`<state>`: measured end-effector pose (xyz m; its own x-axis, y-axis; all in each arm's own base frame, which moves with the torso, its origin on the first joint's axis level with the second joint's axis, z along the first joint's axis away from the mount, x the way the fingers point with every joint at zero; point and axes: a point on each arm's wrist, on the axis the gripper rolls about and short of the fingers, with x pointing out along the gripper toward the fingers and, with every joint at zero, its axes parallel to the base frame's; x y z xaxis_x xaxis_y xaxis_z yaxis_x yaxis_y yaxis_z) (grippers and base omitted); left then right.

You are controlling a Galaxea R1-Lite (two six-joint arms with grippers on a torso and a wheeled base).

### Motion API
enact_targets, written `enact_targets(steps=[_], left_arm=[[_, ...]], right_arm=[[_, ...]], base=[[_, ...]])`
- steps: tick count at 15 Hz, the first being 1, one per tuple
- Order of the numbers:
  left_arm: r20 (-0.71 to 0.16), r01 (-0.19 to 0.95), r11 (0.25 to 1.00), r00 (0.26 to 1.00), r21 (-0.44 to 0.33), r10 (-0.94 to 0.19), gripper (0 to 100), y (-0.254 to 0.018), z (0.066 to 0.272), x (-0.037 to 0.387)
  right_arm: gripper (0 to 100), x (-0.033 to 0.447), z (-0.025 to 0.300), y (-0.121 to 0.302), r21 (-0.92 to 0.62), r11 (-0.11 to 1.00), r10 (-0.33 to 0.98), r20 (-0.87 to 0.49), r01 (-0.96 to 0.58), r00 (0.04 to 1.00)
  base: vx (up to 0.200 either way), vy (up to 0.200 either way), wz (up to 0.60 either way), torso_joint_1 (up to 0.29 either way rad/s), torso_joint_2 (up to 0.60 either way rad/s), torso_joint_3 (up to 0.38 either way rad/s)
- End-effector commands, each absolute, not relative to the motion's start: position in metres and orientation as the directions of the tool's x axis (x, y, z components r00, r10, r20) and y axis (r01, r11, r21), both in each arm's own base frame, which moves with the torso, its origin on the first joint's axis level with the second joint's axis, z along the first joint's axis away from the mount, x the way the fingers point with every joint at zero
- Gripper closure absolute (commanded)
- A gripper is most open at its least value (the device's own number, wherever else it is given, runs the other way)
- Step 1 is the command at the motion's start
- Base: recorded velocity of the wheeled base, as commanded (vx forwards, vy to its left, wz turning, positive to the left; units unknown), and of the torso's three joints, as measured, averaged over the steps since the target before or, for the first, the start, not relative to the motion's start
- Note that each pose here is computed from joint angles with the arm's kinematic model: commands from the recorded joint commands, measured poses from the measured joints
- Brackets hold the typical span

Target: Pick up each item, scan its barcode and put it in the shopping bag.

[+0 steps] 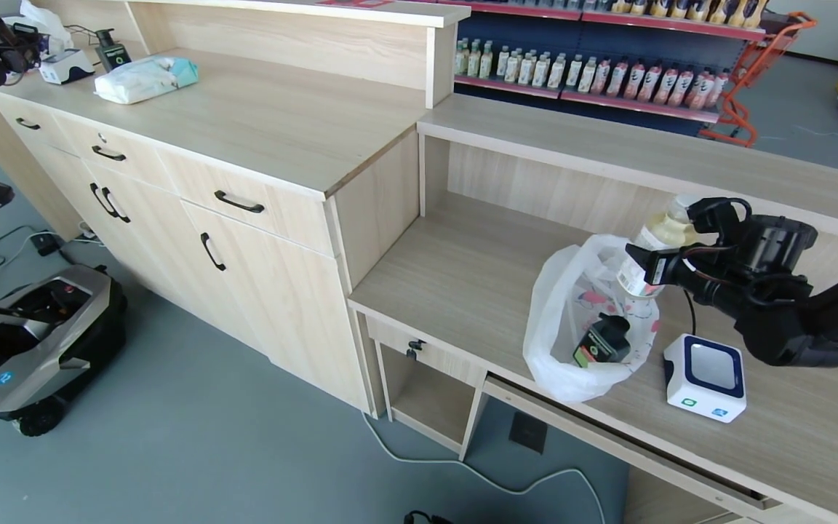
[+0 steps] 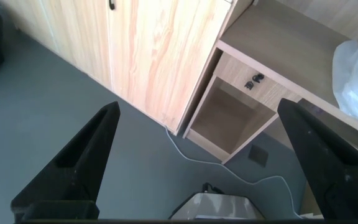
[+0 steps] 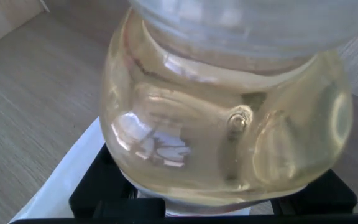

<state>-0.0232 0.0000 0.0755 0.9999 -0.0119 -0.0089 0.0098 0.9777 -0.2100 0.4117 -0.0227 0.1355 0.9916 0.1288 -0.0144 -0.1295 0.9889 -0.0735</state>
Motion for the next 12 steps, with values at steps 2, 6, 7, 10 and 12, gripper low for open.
enact_targets(steps=[2,6,7,10,12], left_arm=[[-0.009,0.01,0.978,1.0,-0.21,-0.012,0,0.0,0.075,-0.023],[-0.009,0.01,0.978,1.0,-0.21,-0.012,0,0.0,0.075,-0.023],[-0.009,0.01,0.978,1.0,-0.21,-0.012,0,0.0,0.075,-0.023],[-0.008,0.01,0.978,1.0,-0.21,-0.012,0,0.0,0.076,-0.023],[-0.009,0.01,0.978,1.0,-0.21,-0.012,0,0.0,0.075,-0.023]], right_arm=[[100,0.433,0.117,-0.019,-0.071,0.987,0.145,-0.03,-0.147,0.989],[100,0.454,0.088,-0.006,-0.078,0.981,0.177,-0.029,-0.179,0.984],[100,0.455,0.088,-0.006,-0.08,0.981,0.177,-0.029,-0.179,0.984],[100,0.458,0.063,-0.005,-0.159,0.97,0.183,-0.03,-0.185,0.983],[100,0.46,0.054,-0.002,-0.157,0.968,0.194,-0.03,-0.196,0.981]], base=[[0.0,0.0,0.0,0.0,0.0,0.0],[0.0,0.0,0.0,0.0,0.0,0.0],[0.0,0.0,0.0,0.0,0.0,0.0],[0.0,0.0,0.0,0.0,0.0,0.0],[0.0,0.0,0.0,0.0,0.0,0.0]])
